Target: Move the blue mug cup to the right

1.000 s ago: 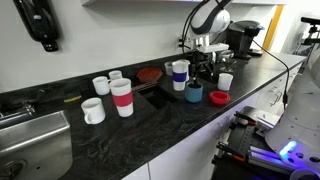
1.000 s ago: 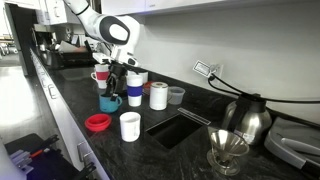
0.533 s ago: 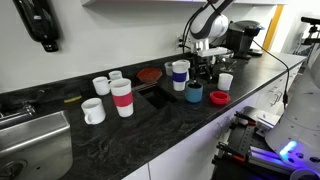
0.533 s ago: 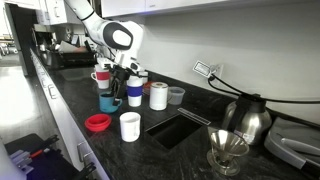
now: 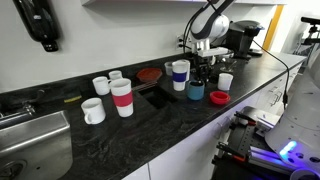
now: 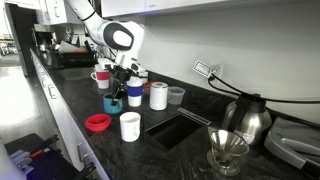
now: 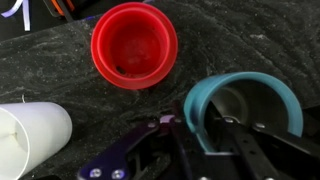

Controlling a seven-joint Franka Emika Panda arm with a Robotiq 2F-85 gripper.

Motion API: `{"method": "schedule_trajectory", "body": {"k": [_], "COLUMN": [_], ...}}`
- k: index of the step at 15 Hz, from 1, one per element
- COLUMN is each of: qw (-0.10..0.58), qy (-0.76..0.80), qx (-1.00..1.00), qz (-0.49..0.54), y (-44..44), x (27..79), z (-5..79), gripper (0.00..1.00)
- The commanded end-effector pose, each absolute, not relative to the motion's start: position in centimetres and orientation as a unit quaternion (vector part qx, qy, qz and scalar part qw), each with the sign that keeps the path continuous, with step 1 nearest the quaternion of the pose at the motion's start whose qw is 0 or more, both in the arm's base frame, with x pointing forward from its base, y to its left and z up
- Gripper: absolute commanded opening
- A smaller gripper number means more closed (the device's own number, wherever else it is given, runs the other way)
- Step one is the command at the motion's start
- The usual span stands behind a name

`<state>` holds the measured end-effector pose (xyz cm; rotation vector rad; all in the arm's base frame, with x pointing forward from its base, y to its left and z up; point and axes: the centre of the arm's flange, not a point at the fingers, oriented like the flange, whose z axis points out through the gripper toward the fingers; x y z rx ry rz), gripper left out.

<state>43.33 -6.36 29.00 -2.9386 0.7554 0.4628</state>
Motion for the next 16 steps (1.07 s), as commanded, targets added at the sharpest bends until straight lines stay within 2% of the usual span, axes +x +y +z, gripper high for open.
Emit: {"method": "schedule_trajectory", "body": {"k": [1,7,16], "qw": [0.040,0.048,0.047], "qy": [0.252,0.245,0.235], "qx": [-0.955,-0.958,-0.964], "qz": [0.153,0.137,0.112], "y": [-6.6,-6.8,-8.4], "x": [43.2,42.5,37.1], "z": [28.2,30.7,39.3], "gripper": [0.00,0.03,0.03]}}
